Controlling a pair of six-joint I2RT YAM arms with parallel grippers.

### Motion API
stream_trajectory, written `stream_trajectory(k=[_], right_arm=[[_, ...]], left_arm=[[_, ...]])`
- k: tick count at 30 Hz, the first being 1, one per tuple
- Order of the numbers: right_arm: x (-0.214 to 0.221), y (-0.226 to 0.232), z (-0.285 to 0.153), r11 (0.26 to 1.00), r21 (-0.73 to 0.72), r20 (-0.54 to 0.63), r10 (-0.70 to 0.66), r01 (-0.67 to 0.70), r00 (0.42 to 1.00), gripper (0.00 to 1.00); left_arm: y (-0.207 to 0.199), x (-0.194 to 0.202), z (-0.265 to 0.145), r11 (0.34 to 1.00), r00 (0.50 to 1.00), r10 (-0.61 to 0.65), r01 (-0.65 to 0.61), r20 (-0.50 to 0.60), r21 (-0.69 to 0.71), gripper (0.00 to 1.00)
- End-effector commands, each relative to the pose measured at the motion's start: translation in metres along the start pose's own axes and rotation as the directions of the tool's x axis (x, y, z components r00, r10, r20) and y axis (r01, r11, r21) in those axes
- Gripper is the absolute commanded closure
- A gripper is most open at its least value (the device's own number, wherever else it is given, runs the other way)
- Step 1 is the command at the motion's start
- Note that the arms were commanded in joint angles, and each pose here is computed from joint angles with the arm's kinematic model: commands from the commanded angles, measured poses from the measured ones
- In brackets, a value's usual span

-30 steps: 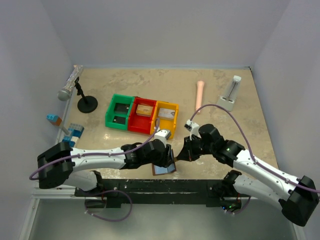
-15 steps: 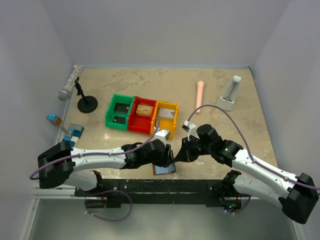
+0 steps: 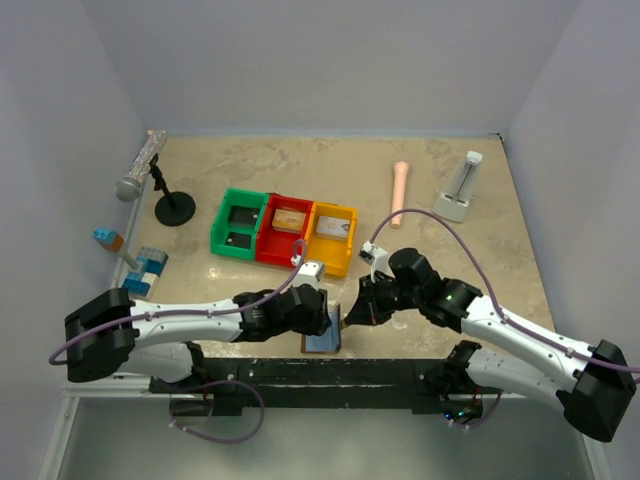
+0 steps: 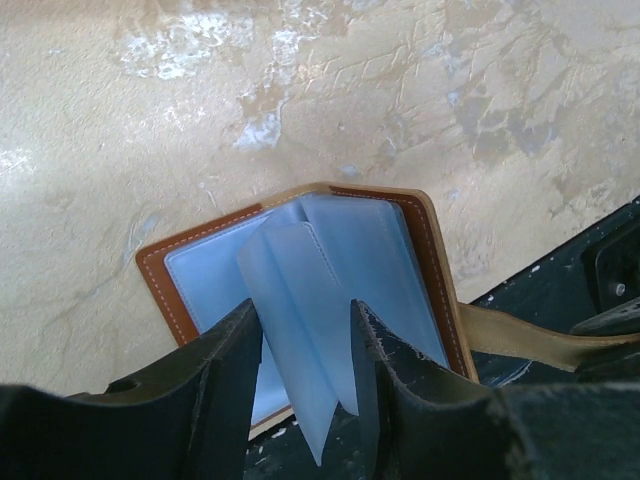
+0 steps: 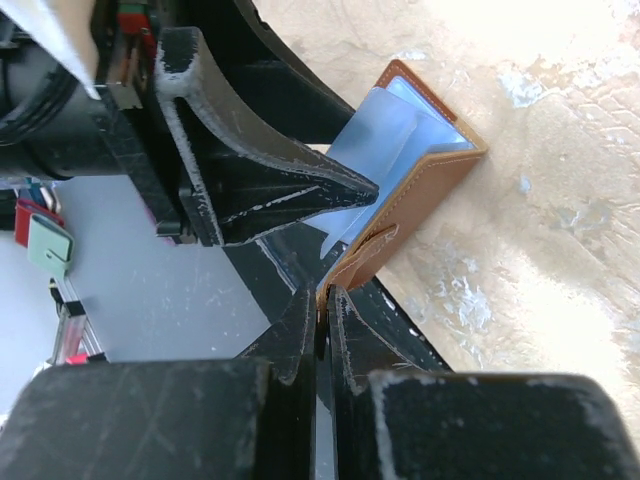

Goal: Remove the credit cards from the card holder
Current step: Remove the credit card from the card holder.

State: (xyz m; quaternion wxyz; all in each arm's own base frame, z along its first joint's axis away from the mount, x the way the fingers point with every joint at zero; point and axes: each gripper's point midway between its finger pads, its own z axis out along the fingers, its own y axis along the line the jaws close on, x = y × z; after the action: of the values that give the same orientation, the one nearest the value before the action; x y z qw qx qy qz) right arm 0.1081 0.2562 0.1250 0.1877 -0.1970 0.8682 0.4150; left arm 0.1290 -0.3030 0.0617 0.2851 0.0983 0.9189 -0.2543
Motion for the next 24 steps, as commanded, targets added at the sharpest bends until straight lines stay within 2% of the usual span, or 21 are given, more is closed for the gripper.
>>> stream_trajectory(k=[1, 6, 15, 18, 24], right_arm=[[-0.021, 0.021, -0.008, 0.998, -0.049, 0.057, -0.041, 0.044, 0.998, 1.0], [-0.023, 0.016, -0.009, 0.999, -0.016, 0.063, -0.047, 0.048, 0.997, 1.0], [-0.019, 0.005, -0.007, 0.999, 0.041, 0.05, -0.028, 0.026, 0.998, 1.0], [-0.023, 0.001, -0.008, 0.998, 0.059, 0.084, -0.035, 0.03, 0.996, 1.0], [-0.02, 0.003, 0.003, 0.999, 0.038, 0.03, -0.021, 0.02, 0.999, 1.0]], left_arm=[[0.007, -0.005, -0.006, 0.999, 0.999, -0.034, 0.035, 0.037, -0.016, 0.55], [0.014, -0.008, -0.012, 0.998, 0.997, -0.052, 0.054, 0.062, -0.03, 0.54], [0.031, -0.031, -0.043, 0.994, 0.977, -0.091, 0.1, 0.193, -0.039, 0.51], [0.023, -0.034, -0.044, 0.996, 0.976, -0.086, 0.085, 0.201, 0.011, 0.51], [-0.01, -0.03, -0.031, 0.993, 0.989, -0.017, 0.0, 0.144, 0.119, 0.52]])
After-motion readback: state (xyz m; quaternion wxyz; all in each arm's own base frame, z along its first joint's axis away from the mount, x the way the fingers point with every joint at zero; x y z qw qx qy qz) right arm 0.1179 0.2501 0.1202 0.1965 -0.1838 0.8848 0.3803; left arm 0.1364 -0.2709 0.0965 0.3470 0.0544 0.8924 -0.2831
